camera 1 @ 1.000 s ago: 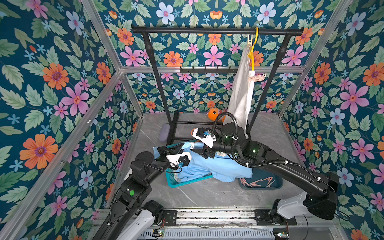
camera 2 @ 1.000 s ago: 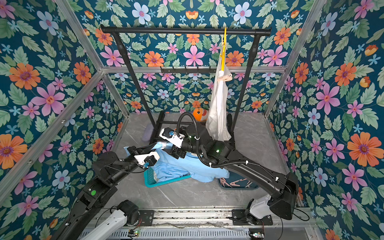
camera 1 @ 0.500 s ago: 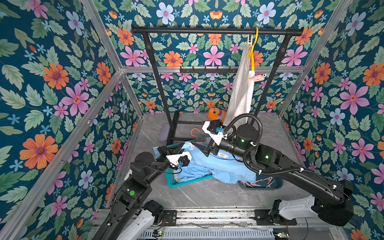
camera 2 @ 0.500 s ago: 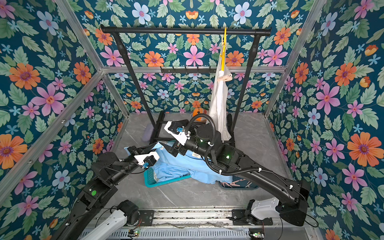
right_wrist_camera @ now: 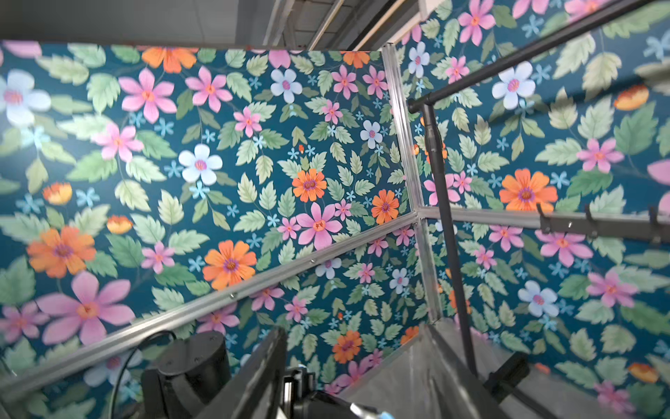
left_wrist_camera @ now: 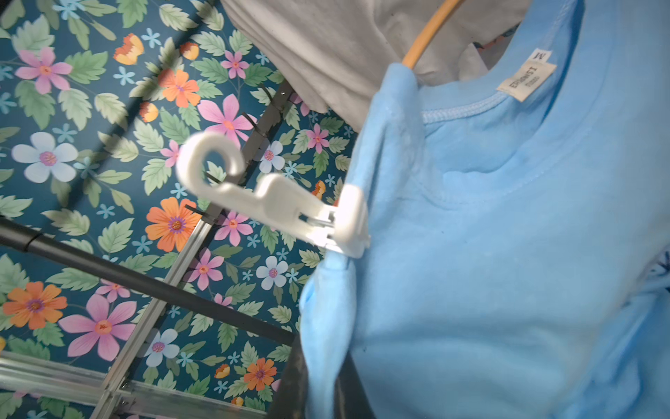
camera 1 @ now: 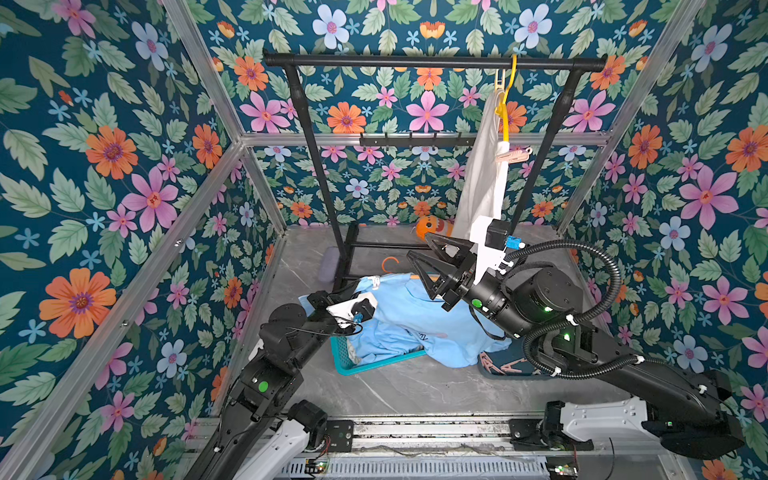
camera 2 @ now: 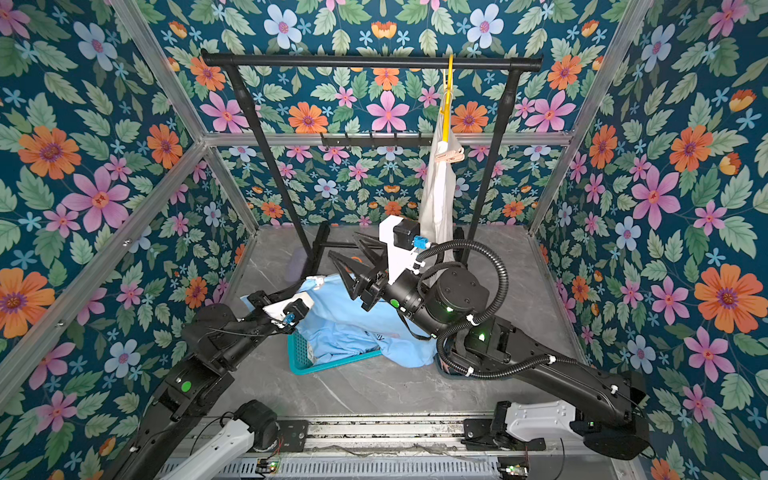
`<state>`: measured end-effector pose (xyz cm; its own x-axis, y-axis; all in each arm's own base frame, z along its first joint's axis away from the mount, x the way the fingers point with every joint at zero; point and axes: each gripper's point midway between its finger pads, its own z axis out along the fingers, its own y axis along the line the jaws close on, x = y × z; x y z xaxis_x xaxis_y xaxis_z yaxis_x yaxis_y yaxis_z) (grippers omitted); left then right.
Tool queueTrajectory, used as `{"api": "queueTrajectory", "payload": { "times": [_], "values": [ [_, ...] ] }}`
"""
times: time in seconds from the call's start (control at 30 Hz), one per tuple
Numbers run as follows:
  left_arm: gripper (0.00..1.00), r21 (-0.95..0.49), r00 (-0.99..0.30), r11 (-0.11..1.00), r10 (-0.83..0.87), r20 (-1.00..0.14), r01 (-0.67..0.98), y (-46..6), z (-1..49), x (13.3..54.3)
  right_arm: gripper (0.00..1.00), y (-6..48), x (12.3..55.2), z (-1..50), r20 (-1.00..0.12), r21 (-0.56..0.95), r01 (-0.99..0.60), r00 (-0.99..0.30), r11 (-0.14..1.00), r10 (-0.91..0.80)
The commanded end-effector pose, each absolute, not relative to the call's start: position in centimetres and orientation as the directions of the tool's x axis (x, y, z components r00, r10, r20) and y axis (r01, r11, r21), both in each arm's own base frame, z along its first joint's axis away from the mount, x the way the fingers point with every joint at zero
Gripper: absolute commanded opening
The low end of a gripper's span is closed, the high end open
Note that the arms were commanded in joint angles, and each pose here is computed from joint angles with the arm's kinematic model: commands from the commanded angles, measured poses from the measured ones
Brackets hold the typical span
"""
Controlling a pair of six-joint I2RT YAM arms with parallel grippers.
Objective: Use clothespins to secure the t-shirt on both sides of the hanger
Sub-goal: Clamp the T-shirt on the hanger, then hang the hanger on the clothesline.
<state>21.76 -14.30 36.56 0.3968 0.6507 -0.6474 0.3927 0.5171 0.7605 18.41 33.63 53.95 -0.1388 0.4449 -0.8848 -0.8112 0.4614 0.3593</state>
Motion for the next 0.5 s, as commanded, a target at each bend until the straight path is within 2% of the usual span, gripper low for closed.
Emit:
{"api": "queueTrajectory", "payload": {
  "times": [0.0,0.13,0.23,0.47],
  "values": [
    [0.00,0.710,0.397,0.624,0.591,-0.702,0.327,-12.9,39.2,21.3,0.50,34.3,19.3,51.5,-0.727,0.661,-0.644,-0.422,0.385,0.542],
    [0.00,0.698,0.370,0.660,0.598,-0.711,0.277,-11.1,39.4,20.5,0.53,36.6,18.0,50.3,-0.729,0.668,-0.614,-0.426,0.420,0.536],
    [0.00,0.680,0.330,0.698,0.602,-0.727,0.224,-9.7,39.6,20.5,0.54,37.1,18.6,48.9,-0.656,0.746,-0.529,-0.482,0.404,0.581],
    [0.00,0.621,0.262,0.768,0.575,-0.776,0.154,-7.5,40.7,20.6,0.54,37.6,20.1,47.1,-0.568,0.822,-0.396,-0.510,0.410,0.646]
  ]
}}
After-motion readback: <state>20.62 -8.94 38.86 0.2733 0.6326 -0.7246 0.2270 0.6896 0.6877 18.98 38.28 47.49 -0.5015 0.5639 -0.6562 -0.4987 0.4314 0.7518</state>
